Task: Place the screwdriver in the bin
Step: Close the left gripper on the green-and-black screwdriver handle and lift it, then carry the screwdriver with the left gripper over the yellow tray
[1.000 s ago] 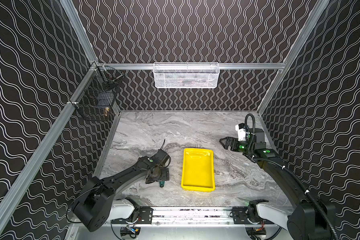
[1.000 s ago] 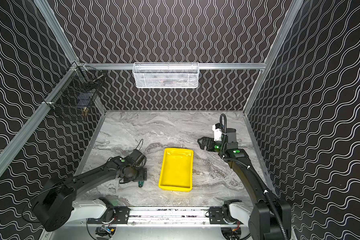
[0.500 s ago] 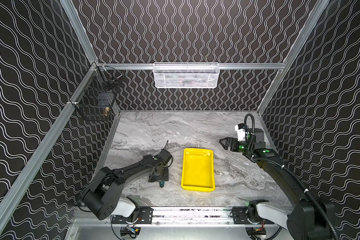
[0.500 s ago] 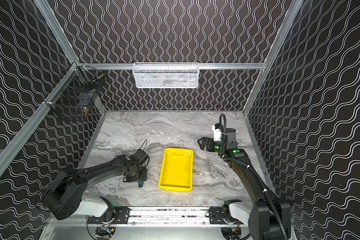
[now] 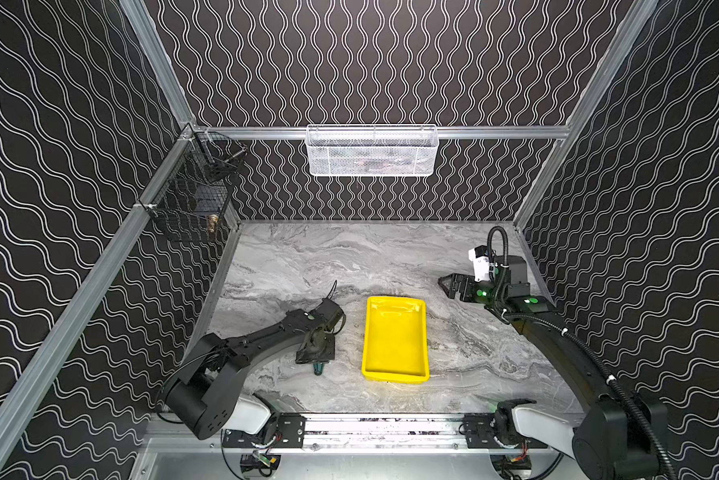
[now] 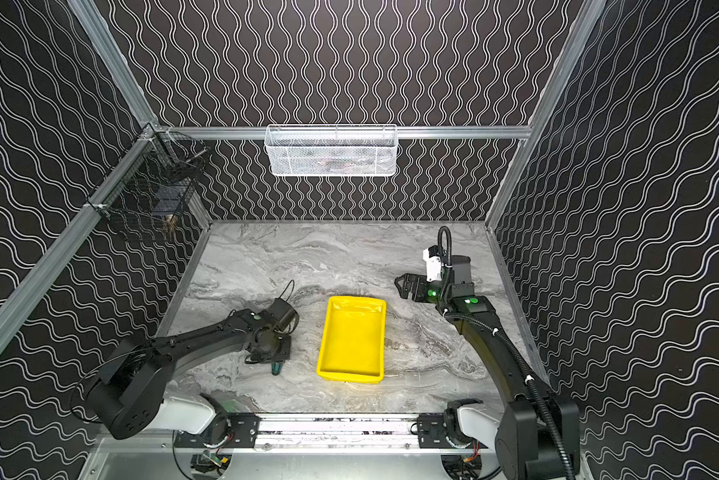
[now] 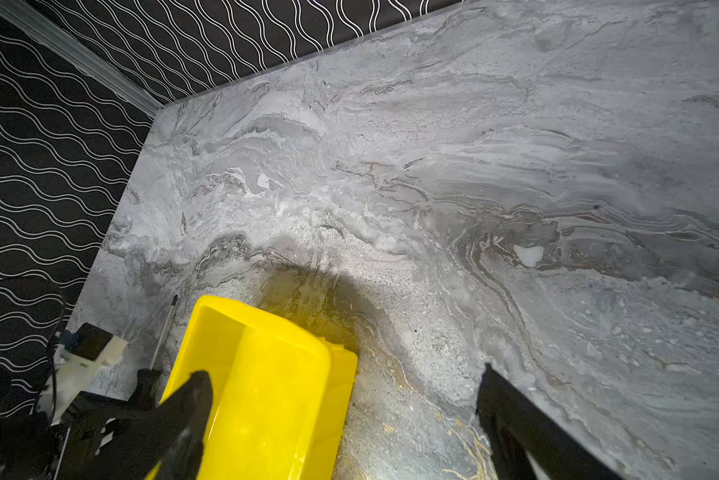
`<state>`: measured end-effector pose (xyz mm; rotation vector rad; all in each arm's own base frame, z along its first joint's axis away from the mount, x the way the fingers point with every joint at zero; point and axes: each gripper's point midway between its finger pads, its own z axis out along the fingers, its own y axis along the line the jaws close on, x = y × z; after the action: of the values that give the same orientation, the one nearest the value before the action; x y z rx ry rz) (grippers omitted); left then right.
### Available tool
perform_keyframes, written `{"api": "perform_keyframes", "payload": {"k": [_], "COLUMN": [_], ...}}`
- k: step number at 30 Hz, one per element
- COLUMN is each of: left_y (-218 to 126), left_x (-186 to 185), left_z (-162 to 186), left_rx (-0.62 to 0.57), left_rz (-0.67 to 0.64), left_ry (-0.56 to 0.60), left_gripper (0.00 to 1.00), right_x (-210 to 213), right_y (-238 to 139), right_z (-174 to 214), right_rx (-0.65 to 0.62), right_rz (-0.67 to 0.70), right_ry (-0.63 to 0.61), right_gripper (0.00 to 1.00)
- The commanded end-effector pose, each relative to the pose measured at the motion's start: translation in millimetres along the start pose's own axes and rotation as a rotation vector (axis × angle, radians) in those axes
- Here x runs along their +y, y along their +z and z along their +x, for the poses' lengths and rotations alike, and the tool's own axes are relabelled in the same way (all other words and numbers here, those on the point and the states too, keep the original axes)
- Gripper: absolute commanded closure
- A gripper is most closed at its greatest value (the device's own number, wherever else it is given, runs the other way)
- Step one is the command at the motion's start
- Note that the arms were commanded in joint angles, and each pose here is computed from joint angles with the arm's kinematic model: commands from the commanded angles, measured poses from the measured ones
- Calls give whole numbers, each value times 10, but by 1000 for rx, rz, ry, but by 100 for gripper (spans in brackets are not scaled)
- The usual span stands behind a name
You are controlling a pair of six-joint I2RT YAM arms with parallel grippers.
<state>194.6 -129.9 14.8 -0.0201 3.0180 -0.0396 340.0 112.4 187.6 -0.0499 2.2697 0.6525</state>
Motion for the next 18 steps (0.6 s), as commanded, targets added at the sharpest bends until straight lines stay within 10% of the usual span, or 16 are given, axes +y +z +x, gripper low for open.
{"api": "perform_keyframes", "payload": {"k": [1,18], "left_y": [-35,-631], "left_x": [-148,-166], "left_z": [-79,-349], "left_rx": [-26,-143], "left_rz": [71,44], "left_ry": [10,38], "left_gripper": [91,100], "right_x": [36,125], "right_y": [-14,51], "right_z": [-72,-95], "right_rx": [-22,-33], "right_rz": [-12,-80], "right_ry": [-19,-16], "right_gripper": [0,1]}}
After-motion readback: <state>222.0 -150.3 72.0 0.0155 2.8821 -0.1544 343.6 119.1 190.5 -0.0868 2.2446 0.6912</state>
